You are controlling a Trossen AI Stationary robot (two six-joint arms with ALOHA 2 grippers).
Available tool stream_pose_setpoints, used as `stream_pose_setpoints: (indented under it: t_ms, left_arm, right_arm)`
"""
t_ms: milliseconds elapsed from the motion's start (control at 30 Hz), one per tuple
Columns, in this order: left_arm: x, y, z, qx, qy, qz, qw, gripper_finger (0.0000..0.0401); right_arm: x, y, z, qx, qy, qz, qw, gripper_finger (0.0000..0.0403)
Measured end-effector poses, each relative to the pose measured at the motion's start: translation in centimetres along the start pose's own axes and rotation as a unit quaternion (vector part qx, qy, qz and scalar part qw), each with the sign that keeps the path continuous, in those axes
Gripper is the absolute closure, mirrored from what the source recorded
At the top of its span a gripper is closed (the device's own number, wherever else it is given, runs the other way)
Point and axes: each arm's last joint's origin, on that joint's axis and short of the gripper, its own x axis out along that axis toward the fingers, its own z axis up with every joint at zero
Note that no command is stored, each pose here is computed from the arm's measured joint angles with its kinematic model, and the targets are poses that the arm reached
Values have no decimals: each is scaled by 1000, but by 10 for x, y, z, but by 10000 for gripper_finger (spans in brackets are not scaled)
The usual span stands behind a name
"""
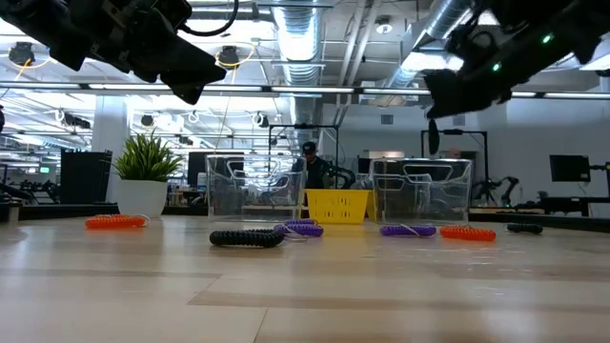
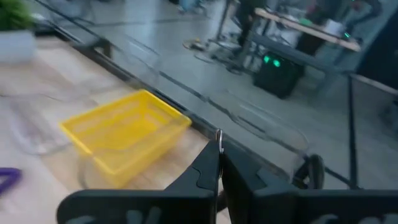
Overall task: Sort spring keychains
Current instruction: Put the middle black spring keychain into the right transparent bin
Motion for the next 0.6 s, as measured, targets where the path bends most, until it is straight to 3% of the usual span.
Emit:
stream_pose_setpoints:
  t_ms: [233, 600]
  left_arm:
    - [0, 0, 0, 0, 0, 0, 1000, 288]
    - [0, 0, 0, 0, -1, 0, 1000, 288]
  right_arm:
    - [20, 3, -11, -16, 34, -35, 999, 391]
    - [22, 6, -13, -19, 36, -35, 999, 390]
